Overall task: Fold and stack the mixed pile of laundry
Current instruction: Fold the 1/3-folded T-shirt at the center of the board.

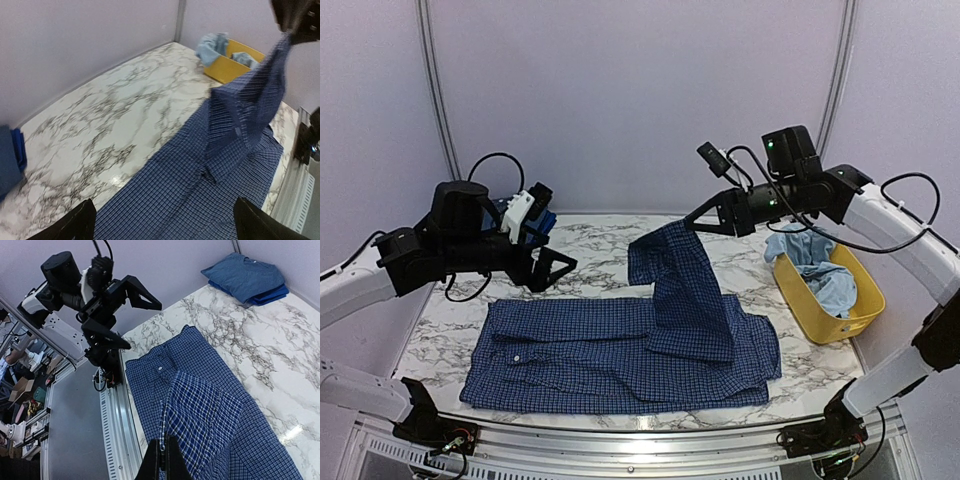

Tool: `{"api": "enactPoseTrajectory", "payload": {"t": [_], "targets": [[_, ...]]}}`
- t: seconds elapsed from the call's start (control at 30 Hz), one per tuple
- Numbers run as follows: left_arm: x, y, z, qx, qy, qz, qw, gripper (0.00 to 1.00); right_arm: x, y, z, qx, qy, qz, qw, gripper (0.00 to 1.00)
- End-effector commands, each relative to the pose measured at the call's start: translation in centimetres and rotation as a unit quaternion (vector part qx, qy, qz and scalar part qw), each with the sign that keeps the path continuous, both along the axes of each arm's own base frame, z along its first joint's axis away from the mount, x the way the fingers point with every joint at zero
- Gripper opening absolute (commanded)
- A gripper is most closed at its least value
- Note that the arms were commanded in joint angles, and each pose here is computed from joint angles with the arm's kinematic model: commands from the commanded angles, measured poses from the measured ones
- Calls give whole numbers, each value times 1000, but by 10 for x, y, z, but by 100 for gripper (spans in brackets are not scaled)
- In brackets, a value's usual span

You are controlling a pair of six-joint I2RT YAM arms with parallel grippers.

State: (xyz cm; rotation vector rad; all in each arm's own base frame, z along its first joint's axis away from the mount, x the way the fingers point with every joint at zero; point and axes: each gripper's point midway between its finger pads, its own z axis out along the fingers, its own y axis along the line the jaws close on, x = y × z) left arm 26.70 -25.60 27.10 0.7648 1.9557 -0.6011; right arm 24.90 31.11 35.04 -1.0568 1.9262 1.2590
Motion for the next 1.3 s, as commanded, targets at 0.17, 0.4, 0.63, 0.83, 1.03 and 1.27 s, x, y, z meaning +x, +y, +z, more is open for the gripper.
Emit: {"api": "enactPoseTrajectory", "payload": {"t": [0.17,0.4,0.63,0.83,1.03,1.27], "targets": [[-45,-93,39,50,-126,-150,979,99,-60,27,5,18,-32,118,992,0],[-67,-130,44,70,-163,-200,964,94,-77,29,10,16,-43,131,990,0],[-84,-154,54,62,-169,-231,956,68,-84,26,9,15,-45,134,990,0],[-92,-170,50,87,-150,-255,951,27,-92,23,15,20,-54,140,988,0],[-130,-175,56,91,-133,-300,940,0,-99,19,25,35,-58,140,988,17],[-215,-170,43,118,-97,-389,909,0,-59,-25,73,148,-55,42,987,73]]}}
